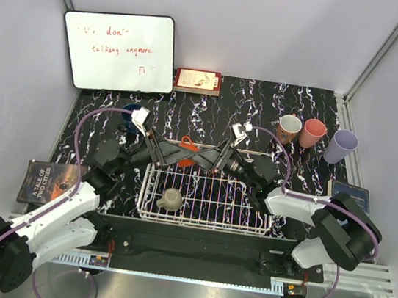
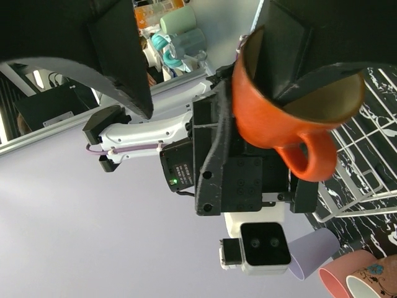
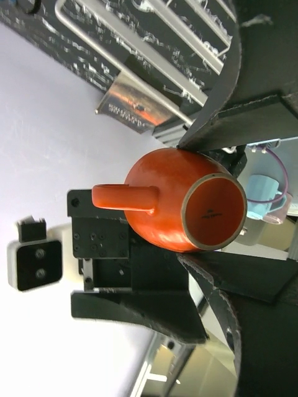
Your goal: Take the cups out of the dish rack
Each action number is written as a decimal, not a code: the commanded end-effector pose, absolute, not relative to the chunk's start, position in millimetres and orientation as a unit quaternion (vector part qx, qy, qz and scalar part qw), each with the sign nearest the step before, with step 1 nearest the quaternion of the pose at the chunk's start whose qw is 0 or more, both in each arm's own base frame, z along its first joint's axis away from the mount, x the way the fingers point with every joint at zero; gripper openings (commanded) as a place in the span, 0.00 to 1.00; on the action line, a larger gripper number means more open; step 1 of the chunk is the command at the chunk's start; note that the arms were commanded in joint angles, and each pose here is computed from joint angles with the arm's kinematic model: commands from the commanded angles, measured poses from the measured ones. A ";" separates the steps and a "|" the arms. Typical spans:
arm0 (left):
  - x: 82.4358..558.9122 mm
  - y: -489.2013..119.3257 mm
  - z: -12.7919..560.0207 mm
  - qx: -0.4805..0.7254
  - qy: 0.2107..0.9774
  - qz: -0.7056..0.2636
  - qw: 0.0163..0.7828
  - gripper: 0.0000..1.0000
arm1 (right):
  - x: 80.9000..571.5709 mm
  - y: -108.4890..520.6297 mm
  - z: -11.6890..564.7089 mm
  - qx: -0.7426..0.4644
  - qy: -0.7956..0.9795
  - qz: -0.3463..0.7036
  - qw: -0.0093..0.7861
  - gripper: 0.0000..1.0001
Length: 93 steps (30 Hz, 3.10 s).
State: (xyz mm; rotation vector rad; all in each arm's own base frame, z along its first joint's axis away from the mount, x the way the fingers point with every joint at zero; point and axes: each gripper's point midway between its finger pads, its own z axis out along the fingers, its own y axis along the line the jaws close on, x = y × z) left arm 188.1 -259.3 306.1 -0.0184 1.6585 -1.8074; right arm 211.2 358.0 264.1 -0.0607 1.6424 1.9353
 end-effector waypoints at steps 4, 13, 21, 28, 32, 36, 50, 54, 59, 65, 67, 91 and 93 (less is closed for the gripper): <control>187.2 -261.1 341.9 0.025 0.598 -0.709 0.373 0.56 | 186.0 345.5 297.0 -0.073 0.567 0.760 0.309 0.00; 194.3 -264.0 343.2 0.021 0.600 -0.706 0.376 0.51 | 171.0 333.0 287.3 -0.089 0.588 0.739 0.316 0.00; 194.9 -273.5 343.3 0.031 0.603 -0.707 0.368 0.38 | 162.8 331.4 285.7 -0.109 0.595 0.734 0.311 0.00; 191.0 -282.7 346.0 0.045 0.604 -0.707 0.364 0.13 | 161.6 332.2 284.8 -0.112 0.595 0.735 0.306 0.00; 193.4 -282.5 339.7 0.039 0.618 -0.694 0.366 0.00 | 160.5 329.8 283.0 -0.111 0.599 0.730 0.309 0.00; 202.4 -280.6 322.2 0.025 0.661 -0.652 0.371 0.00 | 156.9 323.3 287.0 -0.117 0.604 0.718 0.324 0.00; 236.6 -267.2 329.3 0.019 0.717 -0.528 0.454 0.00 | 162.6 286.9 253.9 -0.097 0.701 0.596 0.379 0.79; 270.1 -274.2 328.6 0.025 0.756 -0.463 0.462 0.00 | 173.8 279.4 232.0 -0.076 0.742 0.547 0.379 0.80; 335.4 -276.2 301.7 0.028 0.835 -0.308 0.455 0.00 | 192.2 269.9 199.9 -0.046 0.800 0.469 0.371 0.75; 406.1 -282.9 269.1 0.021 0.892 -0.155 0.425 0.00 | 199.6 258.1 176.3 -0.029 0.833 0.414 0.366 0.74; 422.4 -286.1 236.9 0.026 0.907 -0.116 0.404 0.00 | 199.1 255.7 172.7 -0.032 0.838 0.405 0.364 0.73; 459.4 -290.1 86.9 0.061 0.956 0.029 0.287 0.00 | 194.1 248.1 141.0 -0.049 0.862 0.369 0.343 0.73; 460.2 -291.0 82.1 0.061 0.957 0.030 0.283 0.00 | 194.2 247.9 139.2 -0.052 0.863 0.367 0.344 0.73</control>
